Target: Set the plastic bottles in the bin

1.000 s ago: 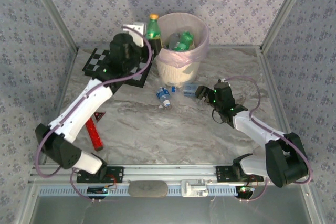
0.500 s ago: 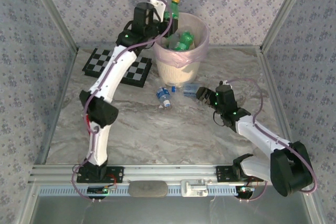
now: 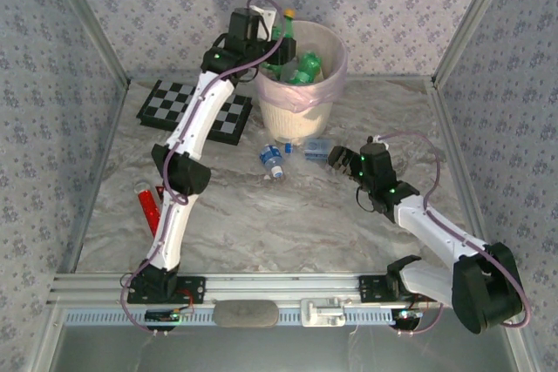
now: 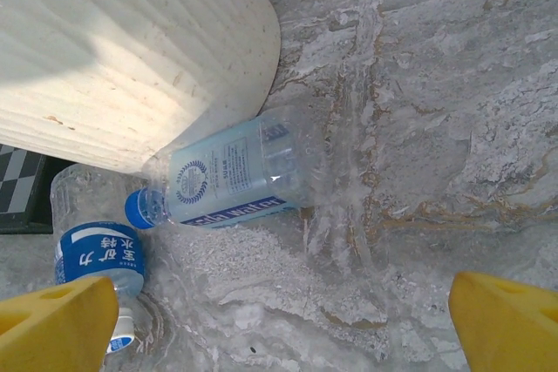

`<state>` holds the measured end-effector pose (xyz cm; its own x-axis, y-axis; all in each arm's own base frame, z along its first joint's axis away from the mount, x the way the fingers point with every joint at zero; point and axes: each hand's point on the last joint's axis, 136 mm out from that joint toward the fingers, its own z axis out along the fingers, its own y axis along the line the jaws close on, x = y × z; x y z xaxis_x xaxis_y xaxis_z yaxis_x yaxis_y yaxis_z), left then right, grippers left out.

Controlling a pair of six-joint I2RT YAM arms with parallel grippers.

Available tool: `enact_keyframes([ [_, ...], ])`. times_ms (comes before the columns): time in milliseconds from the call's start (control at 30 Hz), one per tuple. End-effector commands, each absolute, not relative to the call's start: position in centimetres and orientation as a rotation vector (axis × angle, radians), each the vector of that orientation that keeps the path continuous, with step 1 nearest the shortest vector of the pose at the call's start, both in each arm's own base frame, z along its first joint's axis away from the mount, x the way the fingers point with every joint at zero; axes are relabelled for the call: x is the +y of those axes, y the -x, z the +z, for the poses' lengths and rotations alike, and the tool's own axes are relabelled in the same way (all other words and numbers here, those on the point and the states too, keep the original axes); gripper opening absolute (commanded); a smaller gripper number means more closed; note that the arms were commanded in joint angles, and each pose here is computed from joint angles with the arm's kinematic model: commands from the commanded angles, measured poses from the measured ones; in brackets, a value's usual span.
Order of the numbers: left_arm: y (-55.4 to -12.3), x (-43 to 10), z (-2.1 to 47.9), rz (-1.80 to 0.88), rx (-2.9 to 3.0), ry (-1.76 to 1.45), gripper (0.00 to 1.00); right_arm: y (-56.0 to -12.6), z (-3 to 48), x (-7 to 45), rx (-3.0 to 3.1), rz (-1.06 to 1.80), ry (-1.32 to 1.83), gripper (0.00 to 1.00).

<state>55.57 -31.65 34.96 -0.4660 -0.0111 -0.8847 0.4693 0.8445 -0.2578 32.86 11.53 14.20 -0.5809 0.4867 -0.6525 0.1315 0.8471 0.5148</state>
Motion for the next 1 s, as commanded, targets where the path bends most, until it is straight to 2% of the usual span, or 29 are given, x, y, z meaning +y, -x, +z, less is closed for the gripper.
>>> enact_keyframes([
  [0, -54.9, -31.9, 36.2, -0.63, 1.97, -0.338, 0.84, -32.4, 13.6, 11.0, 2.179, 0.492, -0.462, 0.99],
  [133, -54.3, -31.9, 37.1, -0.649, 1.964, -0.342, 0.91, -32.4, 13.6, 10.9, 2.18, 0.483, -0.458, 0.99],
  [567, -45.6, -32.1, 42.6, -0.648, 1.826, -0.482, 0.94, -33.1, 11.8, 12.1, 2.276, 0.468, -0.325, 0.99],
  [767, -41.5, -27.9, 41.8, -0.63, 1.71, -0.32, 0.97, -35.1, 13.0, 14.9, 2.302, 0.436, 0.064, 0.99],
  [967, -39.0, -22.7, 37.6, -0.583, 1.729, -0.099, 1.0, -37.0, 12.8, 17.9, 2.358, 0.396, 0.437, 0.99],
])
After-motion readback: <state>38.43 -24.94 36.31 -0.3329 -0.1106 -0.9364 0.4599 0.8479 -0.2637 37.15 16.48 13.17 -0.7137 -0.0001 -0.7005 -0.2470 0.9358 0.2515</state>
